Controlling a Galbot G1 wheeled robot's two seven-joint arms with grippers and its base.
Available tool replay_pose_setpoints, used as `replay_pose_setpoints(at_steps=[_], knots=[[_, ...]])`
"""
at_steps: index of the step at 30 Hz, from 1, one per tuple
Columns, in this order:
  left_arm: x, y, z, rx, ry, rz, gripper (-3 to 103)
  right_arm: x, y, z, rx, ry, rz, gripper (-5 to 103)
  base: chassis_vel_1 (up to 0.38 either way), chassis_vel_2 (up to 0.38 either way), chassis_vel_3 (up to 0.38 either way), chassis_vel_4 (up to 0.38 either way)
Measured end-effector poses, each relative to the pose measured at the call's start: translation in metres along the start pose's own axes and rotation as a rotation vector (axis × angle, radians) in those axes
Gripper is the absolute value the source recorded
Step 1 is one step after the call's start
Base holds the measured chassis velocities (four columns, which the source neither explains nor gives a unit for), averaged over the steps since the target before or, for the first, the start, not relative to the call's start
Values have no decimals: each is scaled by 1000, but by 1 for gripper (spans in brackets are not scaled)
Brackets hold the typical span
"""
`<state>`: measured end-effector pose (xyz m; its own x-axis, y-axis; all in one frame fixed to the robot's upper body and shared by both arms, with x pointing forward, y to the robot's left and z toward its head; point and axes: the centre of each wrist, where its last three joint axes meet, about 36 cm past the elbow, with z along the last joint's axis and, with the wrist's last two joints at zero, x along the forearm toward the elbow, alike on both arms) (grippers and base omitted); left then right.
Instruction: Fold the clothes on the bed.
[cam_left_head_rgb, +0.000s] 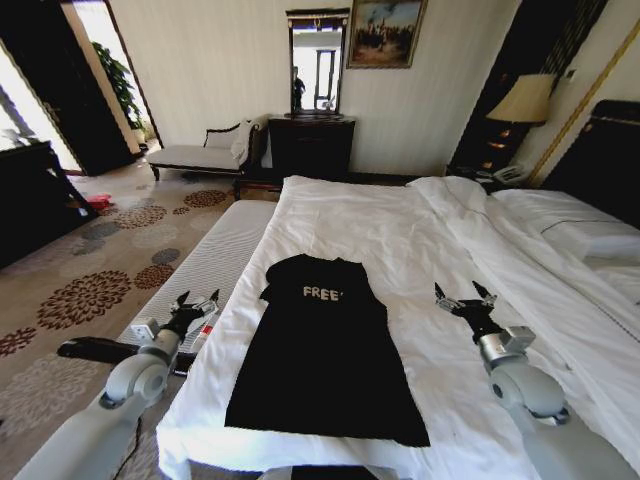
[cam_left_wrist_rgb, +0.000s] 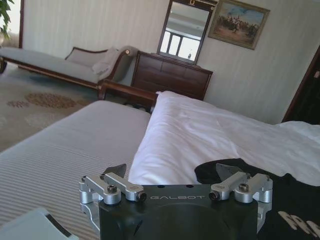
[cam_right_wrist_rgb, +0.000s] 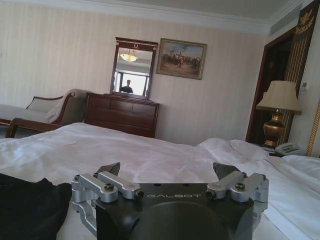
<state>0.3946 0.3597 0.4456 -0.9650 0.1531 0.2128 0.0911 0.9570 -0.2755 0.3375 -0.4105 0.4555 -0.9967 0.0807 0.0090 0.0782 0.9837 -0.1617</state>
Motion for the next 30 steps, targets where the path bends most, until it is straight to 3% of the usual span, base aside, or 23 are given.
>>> replay_pose_setpoints(at_steps=[1,2,4,6,8,11,14,20,25,28,30], knots=[[-7,0,-2,35,9,18,100,2,-2,-1,3,1,3,100,0,0,0,0],[-7,0,-2,35,9,18,100,2,-2,-1,3,1,3,100,0,0,0,0],[-25,1,-7,119,31,63,100,6,-5,-2,11,7,8,100,0,0,0,0],[-29,0,-8,140,38,73,100,7,-6,-2,13,9,10,100,0,0,0,0],[-44,-1,-9,240,81,107,100,10,-9,-3,19,13,14,100,0,0,0,0],[-51,1,-7,283,104,113,103,11,-10,-4,20,15,17,100,0,0,0,0],[-68,11,5,390,160,99,98,14,-13,-5,24,23,26,100,0,0,0,0],[-79,17,21,481,227,101,97,18,-13,-5,27,33,26,100,0,0,0,0],[-91,4,32,571,268,153,93,20,-10,-7,26,43,17,100,0,0,0,0],[-95,2,36,586,275,158,89,21,-9,-8,26,46,15,100,0,0,0,0],[-101,-1,46,623,288,159,78,24,-10,-7,30,57,13,100,0,0,0,0]])
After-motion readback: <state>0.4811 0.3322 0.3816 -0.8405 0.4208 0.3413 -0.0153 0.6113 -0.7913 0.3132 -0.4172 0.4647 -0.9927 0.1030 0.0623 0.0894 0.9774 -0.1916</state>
